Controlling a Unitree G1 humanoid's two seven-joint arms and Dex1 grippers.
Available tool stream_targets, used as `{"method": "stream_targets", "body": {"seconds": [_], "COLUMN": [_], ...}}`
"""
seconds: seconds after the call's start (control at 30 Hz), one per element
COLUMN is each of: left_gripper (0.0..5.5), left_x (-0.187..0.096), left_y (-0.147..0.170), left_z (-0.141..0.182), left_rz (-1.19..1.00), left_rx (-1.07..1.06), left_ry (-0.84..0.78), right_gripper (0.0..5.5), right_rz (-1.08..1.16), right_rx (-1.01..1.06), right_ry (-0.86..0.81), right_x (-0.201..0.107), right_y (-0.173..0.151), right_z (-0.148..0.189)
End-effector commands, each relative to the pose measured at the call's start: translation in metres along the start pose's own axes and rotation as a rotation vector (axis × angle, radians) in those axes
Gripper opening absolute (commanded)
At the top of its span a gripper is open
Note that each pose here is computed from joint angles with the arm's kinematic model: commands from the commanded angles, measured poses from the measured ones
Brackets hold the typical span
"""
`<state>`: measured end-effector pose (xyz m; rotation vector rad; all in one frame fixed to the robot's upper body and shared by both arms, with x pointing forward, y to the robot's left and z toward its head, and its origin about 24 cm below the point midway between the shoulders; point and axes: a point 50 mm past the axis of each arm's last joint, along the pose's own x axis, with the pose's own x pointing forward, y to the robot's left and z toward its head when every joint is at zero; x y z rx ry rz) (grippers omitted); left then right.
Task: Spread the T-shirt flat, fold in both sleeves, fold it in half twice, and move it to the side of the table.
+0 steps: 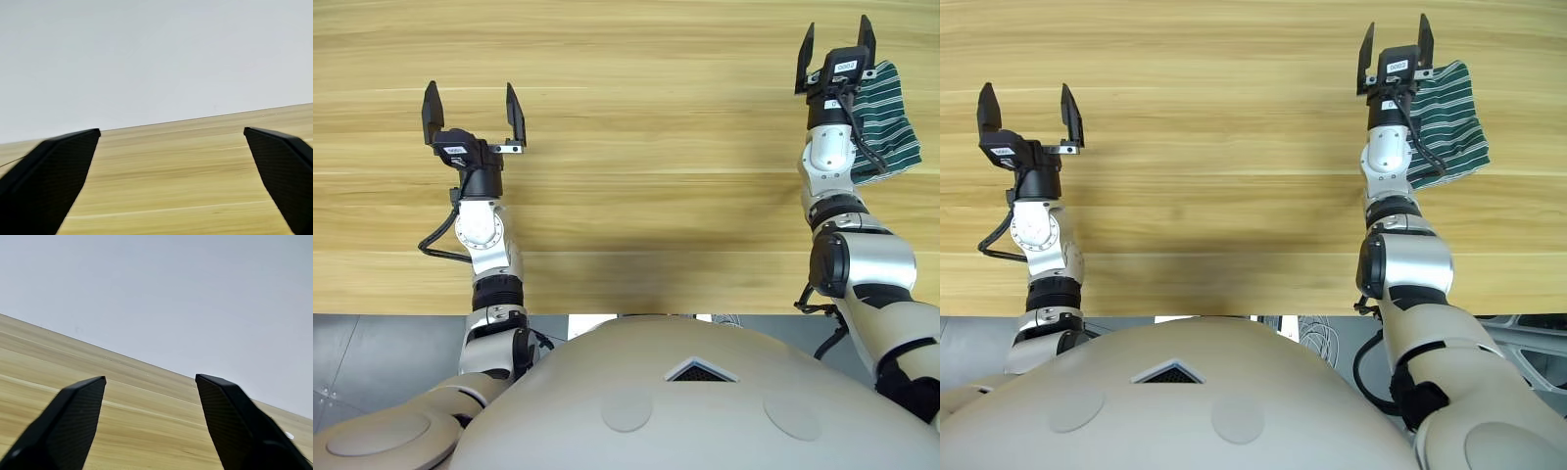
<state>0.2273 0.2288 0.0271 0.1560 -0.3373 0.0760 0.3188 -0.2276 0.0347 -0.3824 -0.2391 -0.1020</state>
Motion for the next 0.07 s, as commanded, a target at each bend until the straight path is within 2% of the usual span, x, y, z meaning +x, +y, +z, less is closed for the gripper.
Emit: {"method": "stream_targets", "body": {"seconds": [0.03, 0.07], "left_gripper": [5.36, 5.36], "left_x": [0.0088, 0.0092], "left_y": [-0.0002, 0.0], "left_z": [0.0042, 0.0037], "left_rz": [0.02, 0.022], "left_rx": [0.05, 0.064], "left_ry": [-0.011, -0.003], "right_gripper": [3.41, 3.41], "right_rz": [0.019, 0.034], "right_rx": [0.019, 0.029], "right_ry": [0.0, -0.005], "right_x": [-0.0014, -0.0011], "right_y": [-0.0009, 0.0008], "right_z": [-0.0008, -0.0001]}}
